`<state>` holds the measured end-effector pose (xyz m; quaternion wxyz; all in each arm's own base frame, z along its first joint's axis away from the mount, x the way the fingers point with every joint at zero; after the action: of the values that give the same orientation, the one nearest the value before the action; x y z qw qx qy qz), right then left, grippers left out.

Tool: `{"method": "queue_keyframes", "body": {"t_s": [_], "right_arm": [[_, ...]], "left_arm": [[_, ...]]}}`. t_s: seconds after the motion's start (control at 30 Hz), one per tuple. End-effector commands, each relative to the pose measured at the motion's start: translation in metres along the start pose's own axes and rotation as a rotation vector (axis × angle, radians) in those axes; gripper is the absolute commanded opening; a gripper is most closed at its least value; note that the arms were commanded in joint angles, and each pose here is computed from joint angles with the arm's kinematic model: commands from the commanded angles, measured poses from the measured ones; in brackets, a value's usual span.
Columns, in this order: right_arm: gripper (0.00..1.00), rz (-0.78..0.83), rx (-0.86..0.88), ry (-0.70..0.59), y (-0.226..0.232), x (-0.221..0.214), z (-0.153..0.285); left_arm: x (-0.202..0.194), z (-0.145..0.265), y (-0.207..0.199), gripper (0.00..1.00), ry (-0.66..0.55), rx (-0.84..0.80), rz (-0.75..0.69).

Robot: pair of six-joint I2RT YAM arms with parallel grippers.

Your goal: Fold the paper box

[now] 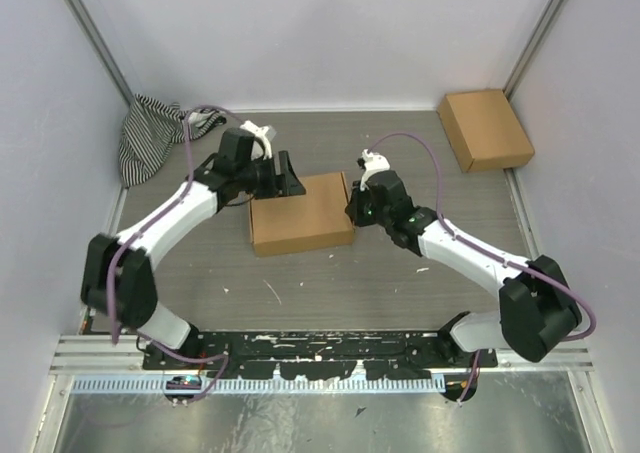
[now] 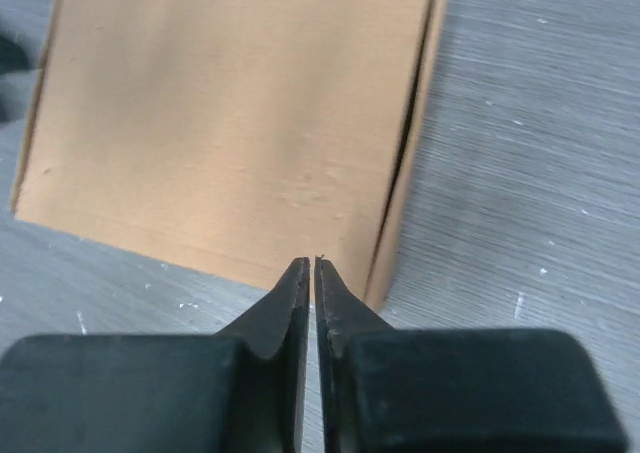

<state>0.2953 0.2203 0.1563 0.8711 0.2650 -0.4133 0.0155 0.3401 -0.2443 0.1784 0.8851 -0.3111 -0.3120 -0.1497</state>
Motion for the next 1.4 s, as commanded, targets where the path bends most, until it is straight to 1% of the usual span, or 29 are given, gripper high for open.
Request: {"method": "queue_keyframes", "body": {"t_s": [0.0, 0.03, 0.07, 0.13, 0.17, 0.23, 0.3, 0.4, 0.5, 0.63, 0.73, 0.8, 0.93, 1.07, 1.13, 1.23, 1.37], "right_arm": [[0.22, -0.072, -0.114, -0.058, -0.021, 0.03, -0.002], [0.34, -0.093, -0.102, -0.051, -0.023, 0.033, -0.005], [0.39, -0.111, -0.091, -0.04, -0.026, 0.035, -0.009], [0.44, -0.133, -0.078, -0.029, -0.029, 0.04, -0.016], [0.46, -0.14, -0.073, -0.014, -0.031, 0.041, -0.02], [0.48, -0.149, -0.06, 0.015, -0.033, 0.042, -0.029], [0.49, -0.151, -0.046, 0.035, -0.032, 0.042, -0.036], [0.5, -0.149, -0.027, 0.077, -0.031, 0.036, -0.046], [0.53, -0.152, -0.036, 0.116, -0.035, 0.027, -0.056], [0.57, -0.166, -0.051, 0.165, -0.041, 0.013, -0.066], [0.57, -0.17, -0.042, 0.186, -0.043, 0.006, -0.071], [0.55, -0.176, -0.03, 0.197, -0.042, 0.004, -0.074], [0.52, -0.192, -0.019, 0.2, -0.039, 0.006, -0.081], [0.51, -0.199, -0.036, 0.186, -0.04, 0.013, -0.089], [0.5, -0.204, -0.052, 0.174, -0.042, 0.02, -0.093], [0.5, -0.208, -0.081, 0.146, -0.044, 0.034, -0.099], [0.51, -0.209, -0.128, 0.09, -0.052, 0.06, -0.101]], "left_arm": [[-0.024, 0.033, 0.006, 0.76, -0.077, 0.117, 0.007], [-0.032, 0.039, 0.012, 0.76, -0.088, 0.156, 0.017], [-0.043, 0.046, 0.02, 0.77, -0.11, 0.203, 0.026], [-0.051, 0.051, 0.035, 0.8, -0.153, 0.274, 0.039], [-0.054, 0.052, 0.044, 0.8, -0.155, 0.319, 0.049], [-0.062, 0.051, 0.061, 0.81, -0.117, 0.399, 0.078], [-0.07, 0.046, 0.074, 0.81, -0.063, 0.428, 0.116], [-0.08, 0.033, 0.083, 0.81, -0.01, 0.43, 0.146], [-0.085, 0.024, 0.087, 0.8, 0.012, 0.426, 0.155], [-0.087, 0.023, 0.09, 0.8, 0.035, 0.444, 0.146], [-0.083, 0.019, 0.091, 0.79, 0.021, 0.434, 0.136], [-0.078, 0.014, 0.09, 0.78, 0.018, 0.42, 0.129], [-0.059, 0.003, 0.082, 0.76, 0.01, 0.359, 0.117], [-0.038, -0.007, 0.079, 0.76, 0.002, 0.339, 0.097], [-0.028, -0.009, 0.079, 0.75, 0.007, 0.345, 0.085], [-0.011, -0.011, 0.081, 0.77, -0.019, 0.354, 0.077], [0.011, -0.012, 0.085, 0.77, -0.028, 0.354, 0.077]]}}
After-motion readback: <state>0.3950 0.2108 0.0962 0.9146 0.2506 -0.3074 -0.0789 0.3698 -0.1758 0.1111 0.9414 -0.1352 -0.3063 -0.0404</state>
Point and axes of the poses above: each gripper's point midway between its finger pads, its own z axis back along the fingers, its own y axis along the line the jaws close on, x = y × z, the point moved 3 cm from there along z, back along the fingers, and after that the axes turned 12 degrees about -z, right-handed, at the moved point
